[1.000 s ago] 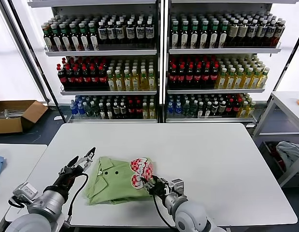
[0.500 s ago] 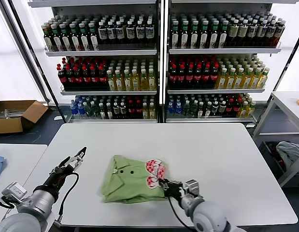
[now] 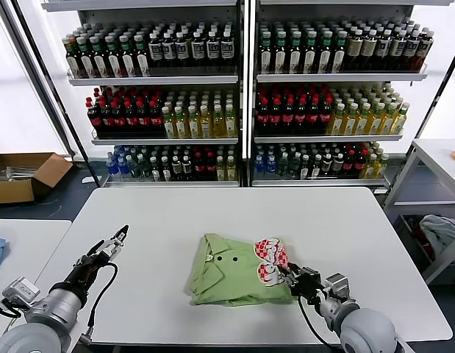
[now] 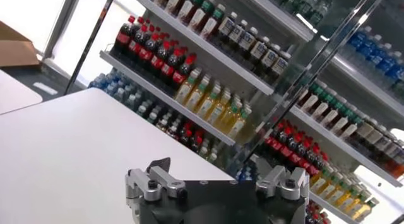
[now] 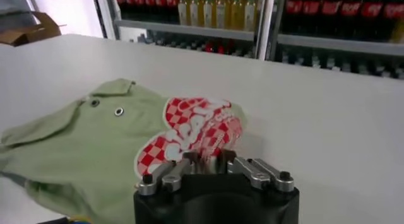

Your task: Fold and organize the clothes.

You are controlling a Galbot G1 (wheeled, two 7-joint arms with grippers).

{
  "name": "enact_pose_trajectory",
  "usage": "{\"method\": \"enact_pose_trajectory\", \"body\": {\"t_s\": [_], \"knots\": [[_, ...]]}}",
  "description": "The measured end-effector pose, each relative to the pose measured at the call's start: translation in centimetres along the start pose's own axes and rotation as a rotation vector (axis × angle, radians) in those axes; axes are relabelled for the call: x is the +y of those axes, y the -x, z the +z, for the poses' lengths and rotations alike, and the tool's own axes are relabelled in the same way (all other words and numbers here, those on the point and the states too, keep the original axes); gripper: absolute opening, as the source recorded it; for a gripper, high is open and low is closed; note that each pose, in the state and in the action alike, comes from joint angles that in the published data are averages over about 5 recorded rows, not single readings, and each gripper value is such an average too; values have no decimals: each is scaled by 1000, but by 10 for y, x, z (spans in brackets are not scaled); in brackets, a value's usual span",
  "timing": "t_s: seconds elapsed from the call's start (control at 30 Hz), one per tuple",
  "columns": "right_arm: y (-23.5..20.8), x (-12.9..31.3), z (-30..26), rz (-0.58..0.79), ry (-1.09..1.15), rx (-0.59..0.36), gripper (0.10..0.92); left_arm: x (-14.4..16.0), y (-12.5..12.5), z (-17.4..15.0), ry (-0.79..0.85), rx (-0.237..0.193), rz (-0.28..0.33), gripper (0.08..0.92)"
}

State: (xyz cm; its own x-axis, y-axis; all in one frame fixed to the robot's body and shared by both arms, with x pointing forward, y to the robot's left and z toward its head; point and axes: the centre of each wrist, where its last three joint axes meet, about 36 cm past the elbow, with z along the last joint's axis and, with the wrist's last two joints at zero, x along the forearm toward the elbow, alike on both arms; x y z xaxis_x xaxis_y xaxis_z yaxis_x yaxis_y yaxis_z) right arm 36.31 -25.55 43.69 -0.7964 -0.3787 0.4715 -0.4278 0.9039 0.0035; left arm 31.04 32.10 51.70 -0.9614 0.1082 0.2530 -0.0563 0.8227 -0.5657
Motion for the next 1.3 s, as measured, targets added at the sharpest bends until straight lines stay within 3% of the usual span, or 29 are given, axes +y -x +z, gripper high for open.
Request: {"method": "enact_pose_trajectory", "body": {"t_s": [0.3,0.53,0.67,0.8,1.3], "knots": [[14,24,-4,0,17,-115,618,2,1,2,2,8,-3,823],[56,38,10,46,47,-72,800,8,2,4,5,17,-17,823],[69,42,17,62,55,-25,821,11,3,2,11,15,-18,823],[71,43,14,67,63,-38,823,13,5,-1,23,9,-11,823],[12,11,-20,175,83,-324,823,30,11,-2,149,-26,20,823]]}}
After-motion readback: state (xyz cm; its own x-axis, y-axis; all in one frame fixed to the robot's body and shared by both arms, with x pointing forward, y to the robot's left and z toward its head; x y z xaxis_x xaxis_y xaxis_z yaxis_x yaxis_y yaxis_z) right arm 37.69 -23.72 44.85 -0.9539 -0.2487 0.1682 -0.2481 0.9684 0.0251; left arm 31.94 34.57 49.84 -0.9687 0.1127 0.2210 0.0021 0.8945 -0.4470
